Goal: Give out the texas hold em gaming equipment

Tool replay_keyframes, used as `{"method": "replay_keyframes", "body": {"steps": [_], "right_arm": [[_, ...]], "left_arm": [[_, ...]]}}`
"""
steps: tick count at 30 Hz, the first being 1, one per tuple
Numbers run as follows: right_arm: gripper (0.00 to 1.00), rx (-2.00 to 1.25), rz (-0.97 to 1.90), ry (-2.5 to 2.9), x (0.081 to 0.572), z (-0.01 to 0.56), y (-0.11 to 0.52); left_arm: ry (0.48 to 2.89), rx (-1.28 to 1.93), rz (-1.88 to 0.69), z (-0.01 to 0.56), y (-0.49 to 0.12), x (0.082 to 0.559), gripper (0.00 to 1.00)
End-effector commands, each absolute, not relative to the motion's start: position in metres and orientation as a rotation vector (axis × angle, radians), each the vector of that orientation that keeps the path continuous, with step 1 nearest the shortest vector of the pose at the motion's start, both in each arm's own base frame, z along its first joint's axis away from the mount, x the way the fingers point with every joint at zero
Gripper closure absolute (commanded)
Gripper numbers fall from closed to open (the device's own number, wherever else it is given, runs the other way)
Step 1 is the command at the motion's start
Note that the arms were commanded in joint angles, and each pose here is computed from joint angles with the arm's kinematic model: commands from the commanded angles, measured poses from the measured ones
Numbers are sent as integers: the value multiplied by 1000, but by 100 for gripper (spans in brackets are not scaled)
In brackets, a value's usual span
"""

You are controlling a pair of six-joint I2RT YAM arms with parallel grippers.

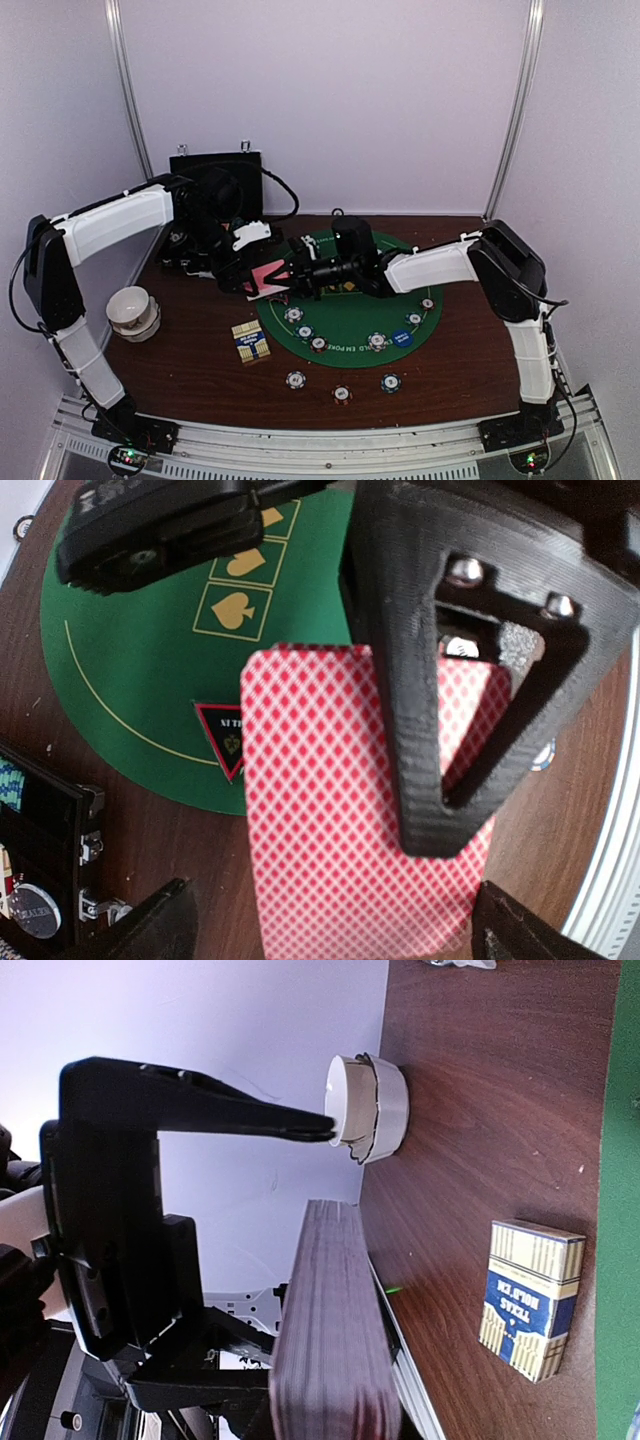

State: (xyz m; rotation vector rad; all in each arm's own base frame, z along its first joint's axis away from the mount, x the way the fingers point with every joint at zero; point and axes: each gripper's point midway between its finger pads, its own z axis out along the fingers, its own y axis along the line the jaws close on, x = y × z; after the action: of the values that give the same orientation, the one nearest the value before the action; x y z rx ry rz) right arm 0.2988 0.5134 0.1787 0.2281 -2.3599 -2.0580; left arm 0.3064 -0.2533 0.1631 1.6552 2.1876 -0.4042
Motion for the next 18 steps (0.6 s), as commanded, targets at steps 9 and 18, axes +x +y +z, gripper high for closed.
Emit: {"method": "replay_keyframes", "body": {"steps": [9, 18], "right_arm": [[100, 297, -2149, -2403, 316, 213, 497], [100, 310, -2165, -2398, 315, 222, 505]], "left_arm": [[2111, 1483, -275, 221, -235, 322, 2], [2084, 1461, -542, 222, -248, 305, 3]]}}
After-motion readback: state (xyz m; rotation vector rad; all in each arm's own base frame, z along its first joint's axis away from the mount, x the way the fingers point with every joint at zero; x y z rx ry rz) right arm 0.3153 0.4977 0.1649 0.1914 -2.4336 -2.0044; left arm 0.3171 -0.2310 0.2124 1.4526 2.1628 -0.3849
